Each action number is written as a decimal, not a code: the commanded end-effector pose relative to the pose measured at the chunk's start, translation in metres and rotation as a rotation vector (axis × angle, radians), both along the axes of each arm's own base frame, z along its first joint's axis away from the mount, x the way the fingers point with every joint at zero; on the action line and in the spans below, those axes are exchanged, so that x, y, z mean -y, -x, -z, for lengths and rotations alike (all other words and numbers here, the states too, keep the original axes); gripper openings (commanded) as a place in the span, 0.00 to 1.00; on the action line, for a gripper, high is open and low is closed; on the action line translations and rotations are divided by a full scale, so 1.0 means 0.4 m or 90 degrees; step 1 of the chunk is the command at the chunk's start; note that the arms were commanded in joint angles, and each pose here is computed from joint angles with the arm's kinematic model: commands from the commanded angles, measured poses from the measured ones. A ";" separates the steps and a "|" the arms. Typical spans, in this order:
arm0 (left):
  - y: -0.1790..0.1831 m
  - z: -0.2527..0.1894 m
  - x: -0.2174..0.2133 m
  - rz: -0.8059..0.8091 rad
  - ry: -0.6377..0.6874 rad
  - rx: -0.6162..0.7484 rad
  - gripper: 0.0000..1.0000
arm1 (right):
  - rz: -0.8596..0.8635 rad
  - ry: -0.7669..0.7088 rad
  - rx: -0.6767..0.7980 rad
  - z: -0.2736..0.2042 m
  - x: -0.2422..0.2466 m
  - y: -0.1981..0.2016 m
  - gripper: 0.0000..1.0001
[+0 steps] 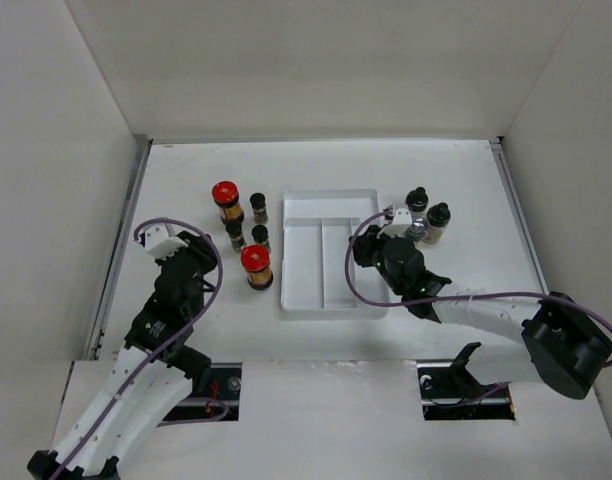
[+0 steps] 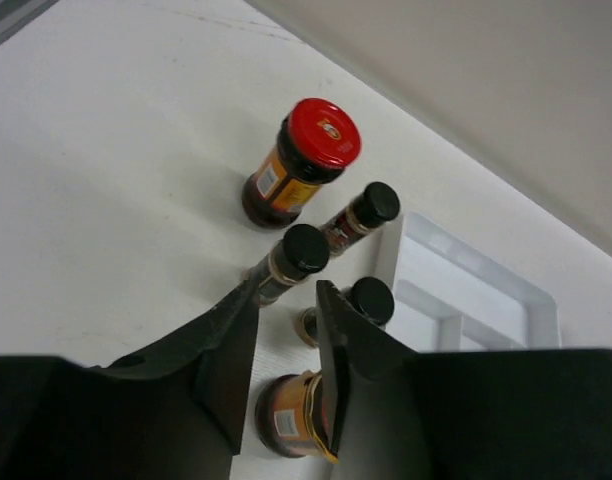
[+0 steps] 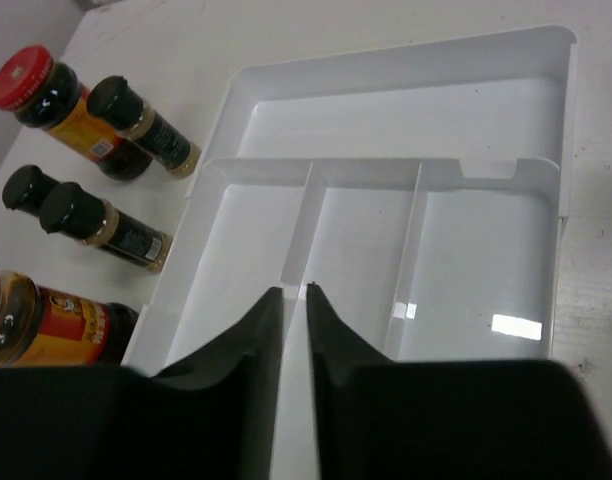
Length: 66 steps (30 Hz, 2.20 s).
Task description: Organize the condiment bottles
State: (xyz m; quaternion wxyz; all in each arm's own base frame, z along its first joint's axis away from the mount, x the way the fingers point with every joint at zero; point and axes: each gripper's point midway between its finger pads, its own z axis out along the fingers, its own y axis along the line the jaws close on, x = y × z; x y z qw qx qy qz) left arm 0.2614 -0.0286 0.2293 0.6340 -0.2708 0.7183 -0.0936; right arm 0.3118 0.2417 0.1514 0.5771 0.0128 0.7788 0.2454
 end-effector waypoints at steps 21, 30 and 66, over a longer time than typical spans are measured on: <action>0.072 0.142 0.267 0.254 -0.208 -0.117 0.91 | -0.018 -0.040 0.038 -0.059 -0.015 -0.005 0.96; 0.022 0.193 0.271 0.239 -0.222 -0.138 0.92 | -0.021 -0.041 0.040 -0.063 -0.015 -0.004 0.99; -0.039 0.079 0.291 0.234 -0.201 -0.065 0.37 | -0.020 -0.046 0.043 -0.059 -0.012 -0.008 1.00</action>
